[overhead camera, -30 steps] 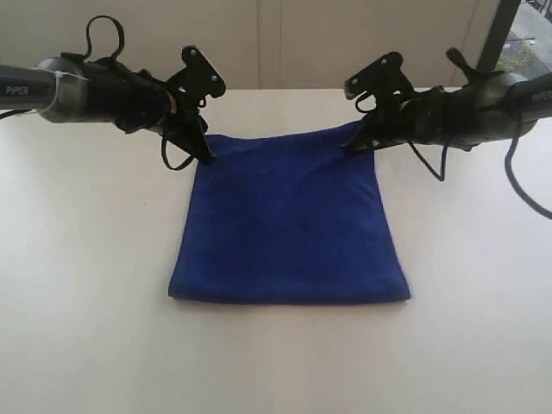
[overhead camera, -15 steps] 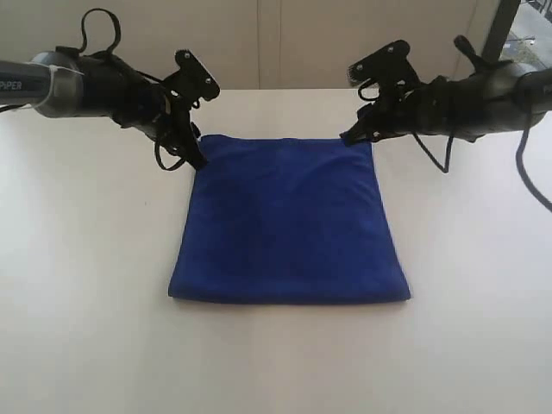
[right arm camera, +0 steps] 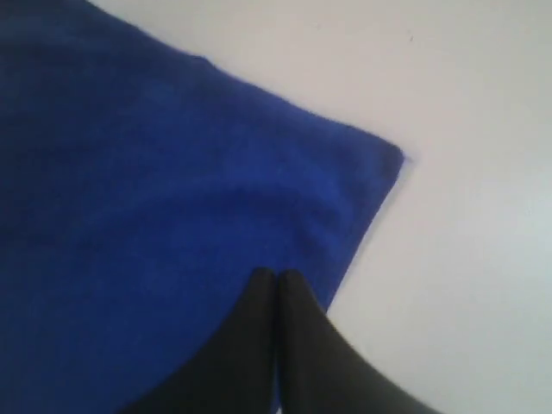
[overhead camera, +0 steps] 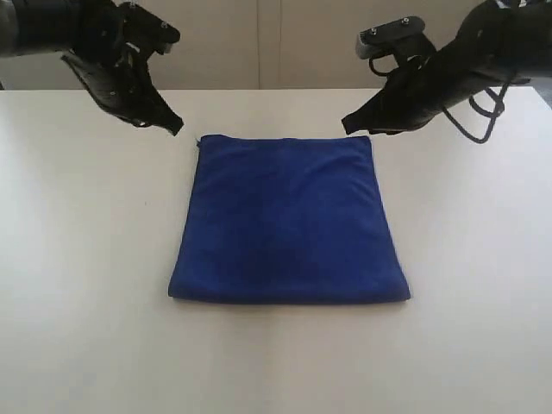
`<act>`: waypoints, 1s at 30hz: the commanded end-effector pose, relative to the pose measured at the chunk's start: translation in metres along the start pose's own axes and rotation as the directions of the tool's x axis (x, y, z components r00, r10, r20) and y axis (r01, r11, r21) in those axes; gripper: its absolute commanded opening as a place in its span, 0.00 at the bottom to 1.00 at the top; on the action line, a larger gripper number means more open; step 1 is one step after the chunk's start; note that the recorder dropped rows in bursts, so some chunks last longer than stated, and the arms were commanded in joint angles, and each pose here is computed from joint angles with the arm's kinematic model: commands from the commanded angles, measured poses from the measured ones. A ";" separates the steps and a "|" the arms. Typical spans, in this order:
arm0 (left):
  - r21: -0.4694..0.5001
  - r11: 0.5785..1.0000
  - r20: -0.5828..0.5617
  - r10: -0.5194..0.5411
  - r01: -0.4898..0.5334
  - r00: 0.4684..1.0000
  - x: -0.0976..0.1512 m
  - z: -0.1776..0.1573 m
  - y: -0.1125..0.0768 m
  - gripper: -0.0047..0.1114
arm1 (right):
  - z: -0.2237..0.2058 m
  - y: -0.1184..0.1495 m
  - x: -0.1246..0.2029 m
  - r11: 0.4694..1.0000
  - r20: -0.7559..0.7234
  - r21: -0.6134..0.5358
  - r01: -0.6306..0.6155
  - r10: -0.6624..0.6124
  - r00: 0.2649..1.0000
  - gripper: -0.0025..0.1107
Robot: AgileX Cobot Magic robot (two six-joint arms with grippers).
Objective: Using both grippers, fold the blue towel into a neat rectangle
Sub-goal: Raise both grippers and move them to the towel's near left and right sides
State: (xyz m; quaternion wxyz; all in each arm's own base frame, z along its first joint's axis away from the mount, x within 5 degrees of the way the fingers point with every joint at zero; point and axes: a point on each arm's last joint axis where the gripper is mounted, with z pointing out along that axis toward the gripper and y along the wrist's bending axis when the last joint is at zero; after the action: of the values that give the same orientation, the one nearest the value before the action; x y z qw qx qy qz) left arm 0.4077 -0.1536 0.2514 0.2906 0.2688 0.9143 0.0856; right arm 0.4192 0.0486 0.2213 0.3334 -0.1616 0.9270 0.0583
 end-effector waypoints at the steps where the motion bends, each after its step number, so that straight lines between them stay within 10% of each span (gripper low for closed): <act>1: 0.089 0.993 -0.156 -0.065 0.079 0.986 0.013 -0.023 -0.004 0.04 | -0.029 0.008 0.006 0.996 -0.115 -0.078 -0.033 0.024 0.993 0.02; 18: 0.328 0.944 -0.139 0.087 -0.037 0.987 0.100 -0.054 -0.038 0.04 | -0.074 0.035 0.084 0.993 -0.209 -0.114 0.033 -0.056 0.976 0.02; 25: 0.473 0.830 0.047 0.311 -0.295 0.949 0.109 -0.066 -0.055 0.04 | -0.088 0.062 0.094 0.934 -0.146 -0.188 0.304 -0.333 0.932 0.02; 30: 0.478 0.697 0.203 0.503 -0.534 0.840 0.106 -0.074 -0.076 0.04 | -0.094 0.079 0.104 0.788 -0.081 -0.252 0.562 -0.596 0.799 0.02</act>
State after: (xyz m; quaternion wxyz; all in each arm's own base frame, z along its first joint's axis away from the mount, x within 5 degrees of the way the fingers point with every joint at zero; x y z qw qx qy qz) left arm 0.2683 -0.1498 0.2354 0.1940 0.5289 0.8219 -0.0844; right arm 0.2686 0.0707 0.2287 0.2401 -0.4038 0.8811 0.0550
